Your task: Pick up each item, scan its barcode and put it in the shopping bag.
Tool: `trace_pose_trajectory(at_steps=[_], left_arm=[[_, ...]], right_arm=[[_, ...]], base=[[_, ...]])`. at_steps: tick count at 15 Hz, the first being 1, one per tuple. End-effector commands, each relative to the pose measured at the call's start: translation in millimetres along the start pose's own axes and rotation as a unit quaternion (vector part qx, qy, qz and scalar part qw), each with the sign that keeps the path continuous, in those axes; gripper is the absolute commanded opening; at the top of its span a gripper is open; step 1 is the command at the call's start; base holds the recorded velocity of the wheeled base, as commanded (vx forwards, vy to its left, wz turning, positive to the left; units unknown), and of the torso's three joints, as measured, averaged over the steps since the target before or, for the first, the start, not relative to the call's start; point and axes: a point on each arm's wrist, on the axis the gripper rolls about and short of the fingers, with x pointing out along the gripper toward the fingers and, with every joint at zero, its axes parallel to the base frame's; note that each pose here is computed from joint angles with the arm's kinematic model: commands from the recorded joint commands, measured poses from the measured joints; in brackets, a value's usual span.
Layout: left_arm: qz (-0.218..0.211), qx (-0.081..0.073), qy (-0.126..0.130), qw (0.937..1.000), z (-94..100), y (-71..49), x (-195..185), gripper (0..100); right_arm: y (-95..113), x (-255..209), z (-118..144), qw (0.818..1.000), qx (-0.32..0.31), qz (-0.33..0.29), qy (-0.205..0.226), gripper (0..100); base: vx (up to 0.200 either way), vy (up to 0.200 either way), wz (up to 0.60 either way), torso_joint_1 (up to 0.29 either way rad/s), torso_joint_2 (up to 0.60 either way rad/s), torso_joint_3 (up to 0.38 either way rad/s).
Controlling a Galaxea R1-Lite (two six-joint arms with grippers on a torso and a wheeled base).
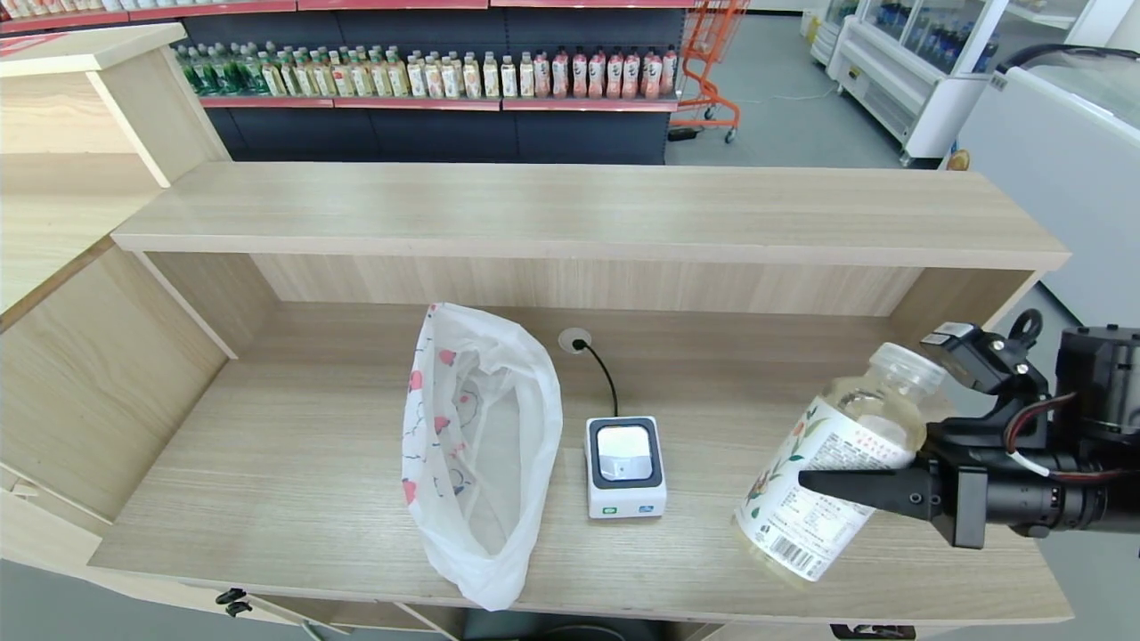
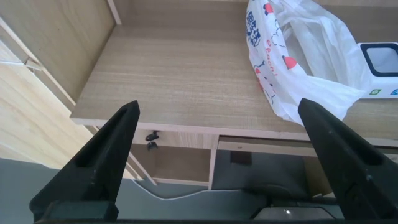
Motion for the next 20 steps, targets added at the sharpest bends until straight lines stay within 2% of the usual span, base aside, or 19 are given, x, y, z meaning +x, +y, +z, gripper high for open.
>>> trace_pose_trajectory(at_steps=[1,6,13,17,20], left_arm=[[0.001,0.000,0.000,1.0000,-0.1,0.0,0,100],[0.000,0.000,0.000,1.0000,-0.1,0.0,0,100],[0.000,0.000,0.000,1.0000,-0.1,0.0,0,100],[0.000,0.000,0.000,1.0000,-0.1,0.0,0,100],[0.000,0.000,0.000,1.0000,-0.1,0.0,0,100]], right_arm=[[15,8,1,0.999,-0.007,0.031,0.006,0],[24,18,-5,0.998,-0.004,0.052,0.021,0],[40,26,-16,0.999,-0.003,0.004,0.033,0],[49,19,-15,0.999,0.034,-0.006,0.022,0],[53,19,-16,0.998,0.049,-0.016,0.038,0]], base=[[0.000,0.000,0.00,0.000,0.00,0.000],[0.000,0.000,0.00,0.000,0.00,0.000],[0.000,0.000,0.00,0.000,0.00,0.000],[0.000,0.000,0.00,0.000,0.00,0.000],[0.000,0.000,0.00,0.000,0.00,0.000]])
